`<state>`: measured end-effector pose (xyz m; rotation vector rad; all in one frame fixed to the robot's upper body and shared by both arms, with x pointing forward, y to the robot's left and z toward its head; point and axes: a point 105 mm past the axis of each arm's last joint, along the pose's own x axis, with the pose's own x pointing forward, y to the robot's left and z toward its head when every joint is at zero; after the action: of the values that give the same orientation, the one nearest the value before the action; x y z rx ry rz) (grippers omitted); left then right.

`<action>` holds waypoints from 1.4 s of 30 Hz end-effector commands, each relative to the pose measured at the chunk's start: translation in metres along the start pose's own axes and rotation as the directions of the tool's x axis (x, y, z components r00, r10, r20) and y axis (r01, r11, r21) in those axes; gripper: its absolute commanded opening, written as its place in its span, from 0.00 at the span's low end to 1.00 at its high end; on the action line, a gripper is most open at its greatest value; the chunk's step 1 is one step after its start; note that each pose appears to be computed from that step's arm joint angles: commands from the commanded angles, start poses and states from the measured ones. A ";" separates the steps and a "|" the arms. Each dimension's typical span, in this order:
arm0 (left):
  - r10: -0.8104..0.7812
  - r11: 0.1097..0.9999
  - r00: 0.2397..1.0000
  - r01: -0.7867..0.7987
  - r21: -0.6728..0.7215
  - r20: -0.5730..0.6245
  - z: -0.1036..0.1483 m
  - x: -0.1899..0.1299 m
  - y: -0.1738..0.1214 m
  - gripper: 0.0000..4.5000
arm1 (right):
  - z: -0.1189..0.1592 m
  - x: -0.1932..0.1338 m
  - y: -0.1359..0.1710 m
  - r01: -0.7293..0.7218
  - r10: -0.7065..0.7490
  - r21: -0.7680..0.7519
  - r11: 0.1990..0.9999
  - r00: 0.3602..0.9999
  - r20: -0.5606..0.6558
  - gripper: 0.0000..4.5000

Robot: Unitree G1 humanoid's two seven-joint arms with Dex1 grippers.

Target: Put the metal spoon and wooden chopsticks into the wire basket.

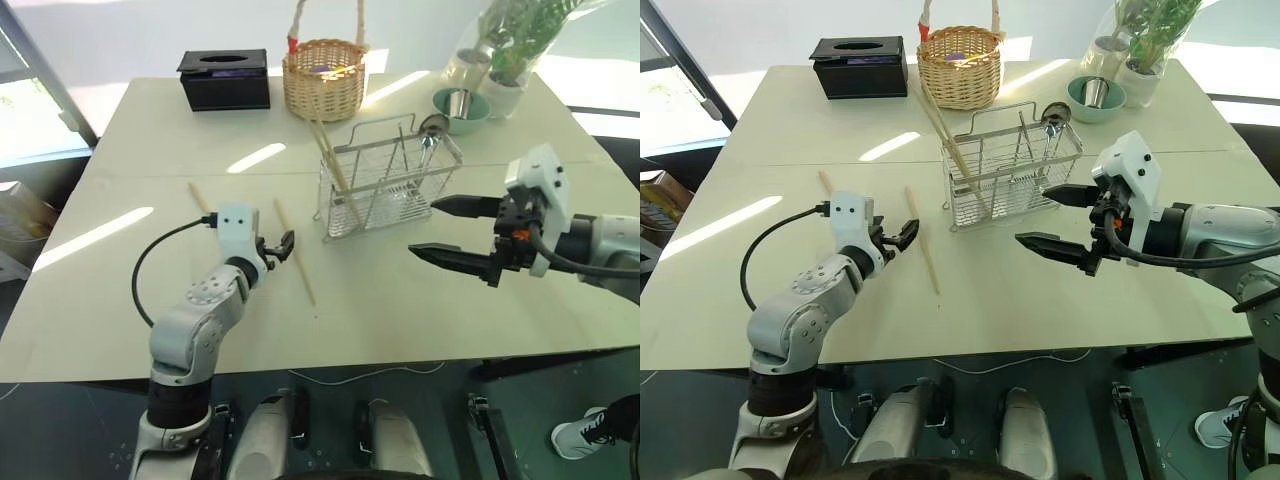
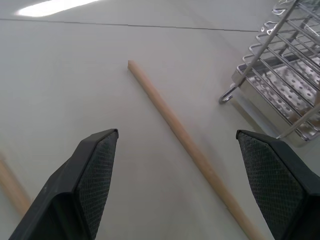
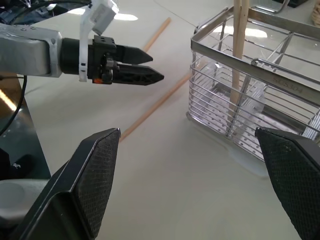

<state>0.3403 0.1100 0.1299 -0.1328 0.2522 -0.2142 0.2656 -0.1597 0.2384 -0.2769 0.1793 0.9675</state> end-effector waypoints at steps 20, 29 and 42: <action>0.026 0.992 0.993 -0.040 -0.119 -0.111 0.000 0.038 -0.039 0.89 | 0.005 0.013 -0.005 0.028 -0.024 -0.044 0.999 0.997 0.079 0.99; 0.080 0.997 0.966 -0.082 0.000 -0.245 -0.018 0.049 -0.044 0.89 | 0.007 0.013 -0.009 0.050 -0.045 -0.050 0.997 0.995 0.090 0.99; 0.215 0.973 0.913 -0.171 0.152 -0.346 -0.039 0.055 -0.041 0.89 | 0.010 0.011 -0.012 0.083 -0.077 -0.056 0.995 0.992 0.105 0.99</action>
<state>0.3827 0.0500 0.1123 0.0487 0.5094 -0.0814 0.2840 -0.1544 0.2323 -0.2608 0.1115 0.9169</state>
